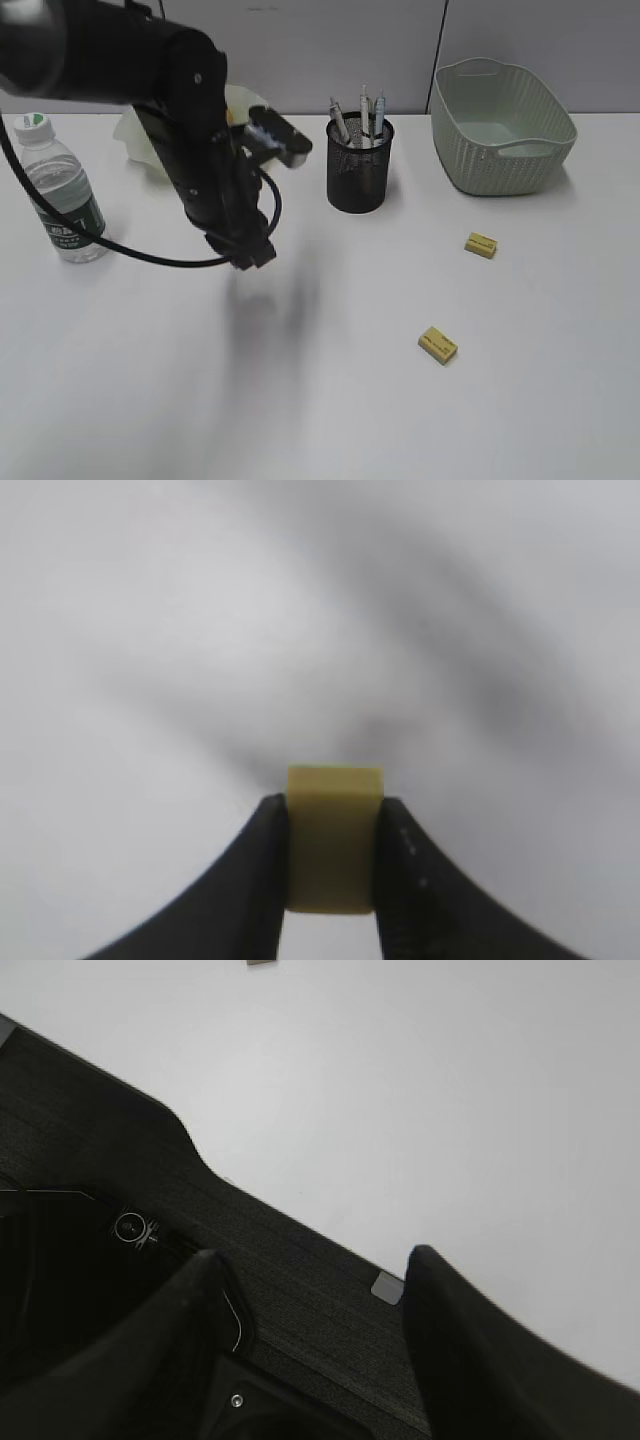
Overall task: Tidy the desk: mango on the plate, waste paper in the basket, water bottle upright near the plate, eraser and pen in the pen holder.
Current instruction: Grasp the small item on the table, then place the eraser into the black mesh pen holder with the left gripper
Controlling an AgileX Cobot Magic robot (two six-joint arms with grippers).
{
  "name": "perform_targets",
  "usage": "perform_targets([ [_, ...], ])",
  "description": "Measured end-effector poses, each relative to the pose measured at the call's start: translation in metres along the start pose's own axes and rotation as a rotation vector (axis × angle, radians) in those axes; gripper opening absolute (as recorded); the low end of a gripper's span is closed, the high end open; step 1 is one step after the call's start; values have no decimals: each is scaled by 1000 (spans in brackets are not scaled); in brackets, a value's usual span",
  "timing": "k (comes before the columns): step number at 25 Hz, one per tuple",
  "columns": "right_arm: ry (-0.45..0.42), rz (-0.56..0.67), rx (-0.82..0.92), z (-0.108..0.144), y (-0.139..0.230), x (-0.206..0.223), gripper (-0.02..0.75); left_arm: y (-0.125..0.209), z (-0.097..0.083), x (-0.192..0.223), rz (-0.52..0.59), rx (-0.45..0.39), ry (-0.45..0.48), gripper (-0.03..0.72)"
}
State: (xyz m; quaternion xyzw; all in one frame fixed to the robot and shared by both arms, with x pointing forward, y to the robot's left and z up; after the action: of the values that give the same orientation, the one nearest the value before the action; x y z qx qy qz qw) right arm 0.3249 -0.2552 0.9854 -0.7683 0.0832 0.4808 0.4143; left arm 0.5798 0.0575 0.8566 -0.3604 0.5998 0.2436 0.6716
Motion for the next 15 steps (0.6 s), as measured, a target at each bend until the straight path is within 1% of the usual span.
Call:
perform_targets([
  [4,0,0,1,0,0,0,461,-31,2,-49,-203,-3,-10,202],
  [7,0,0,1,0,0,0,459,-66,1,-85,-377,-18,0,202],
  [10,0,0,1,0,0,0,459,-105,-3,-118,-583,-69,46,202],
  [12,0,0,1,0,0,0,459,-125,-5,-135,-709,-117,82,202],
  [14,0,0,1,0,0,0,459,-141,-5,-144,-814,-163,107,202],
  [15,0,0,1,0,0,0,459,-146,-4,-143,-843,-186,118,202],
])
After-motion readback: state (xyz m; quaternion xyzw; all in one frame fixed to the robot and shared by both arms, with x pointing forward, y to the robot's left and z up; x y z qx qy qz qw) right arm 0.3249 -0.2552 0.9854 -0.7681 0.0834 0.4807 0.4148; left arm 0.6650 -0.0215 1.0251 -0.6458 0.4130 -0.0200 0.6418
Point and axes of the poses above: a point on each arm's last joint axis where the gripper is mounted, x pointing out along that axis toward the gripper, z along the wrist's bending axis when the last joint is at zero, y = z × x, the point moved 9 cm from there along x, pointing out along that axis toward the gripper, and after that the axes turned 14 degrees about -x, right-handed, at the moved point
